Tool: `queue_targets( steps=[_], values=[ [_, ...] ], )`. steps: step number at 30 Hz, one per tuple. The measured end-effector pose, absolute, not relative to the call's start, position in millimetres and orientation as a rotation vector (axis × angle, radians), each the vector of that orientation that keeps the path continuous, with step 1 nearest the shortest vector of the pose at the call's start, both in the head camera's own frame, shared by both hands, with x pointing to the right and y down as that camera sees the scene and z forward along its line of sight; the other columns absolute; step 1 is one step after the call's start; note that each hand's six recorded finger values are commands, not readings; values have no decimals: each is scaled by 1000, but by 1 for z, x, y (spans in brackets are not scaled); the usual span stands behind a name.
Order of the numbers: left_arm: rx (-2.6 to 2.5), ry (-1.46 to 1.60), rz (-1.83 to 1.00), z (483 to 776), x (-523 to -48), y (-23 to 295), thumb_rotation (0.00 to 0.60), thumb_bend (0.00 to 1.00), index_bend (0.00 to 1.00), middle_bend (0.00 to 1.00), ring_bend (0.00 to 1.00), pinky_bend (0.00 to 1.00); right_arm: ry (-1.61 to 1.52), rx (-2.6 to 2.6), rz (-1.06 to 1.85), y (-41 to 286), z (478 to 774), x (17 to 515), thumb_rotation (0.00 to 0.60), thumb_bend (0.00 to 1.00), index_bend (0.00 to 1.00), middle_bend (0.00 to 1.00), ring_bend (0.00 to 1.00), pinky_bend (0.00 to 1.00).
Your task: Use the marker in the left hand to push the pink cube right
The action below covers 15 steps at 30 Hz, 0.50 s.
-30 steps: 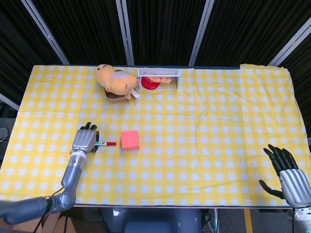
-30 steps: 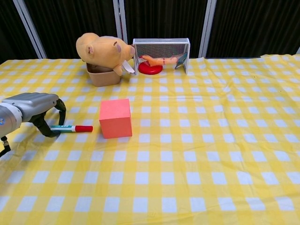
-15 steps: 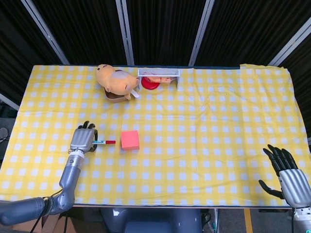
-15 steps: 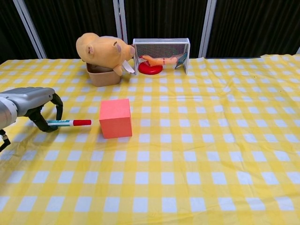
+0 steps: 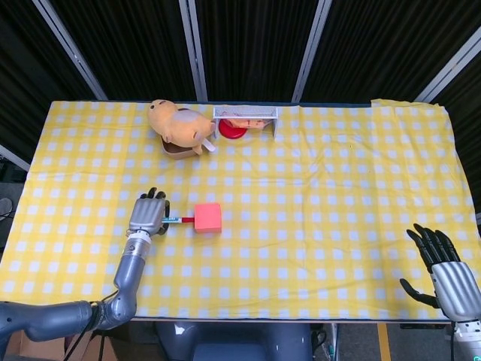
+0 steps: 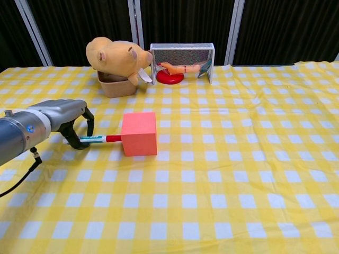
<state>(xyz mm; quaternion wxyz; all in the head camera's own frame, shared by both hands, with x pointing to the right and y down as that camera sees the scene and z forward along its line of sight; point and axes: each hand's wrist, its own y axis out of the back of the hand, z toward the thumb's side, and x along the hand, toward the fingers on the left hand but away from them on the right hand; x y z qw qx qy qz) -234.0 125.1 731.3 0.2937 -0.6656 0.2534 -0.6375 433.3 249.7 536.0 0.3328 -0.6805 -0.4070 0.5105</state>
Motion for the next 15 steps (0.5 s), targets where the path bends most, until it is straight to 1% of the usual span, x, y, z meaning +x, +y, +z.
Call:
queue_targets(
  steps=[15],
  values=[
    [-1807,683,-1659,730,-187,122,600,491,612,192,79,203,-1068,-1782,1331,249,536,433,600,320,0,0,0,0]
  ],
)
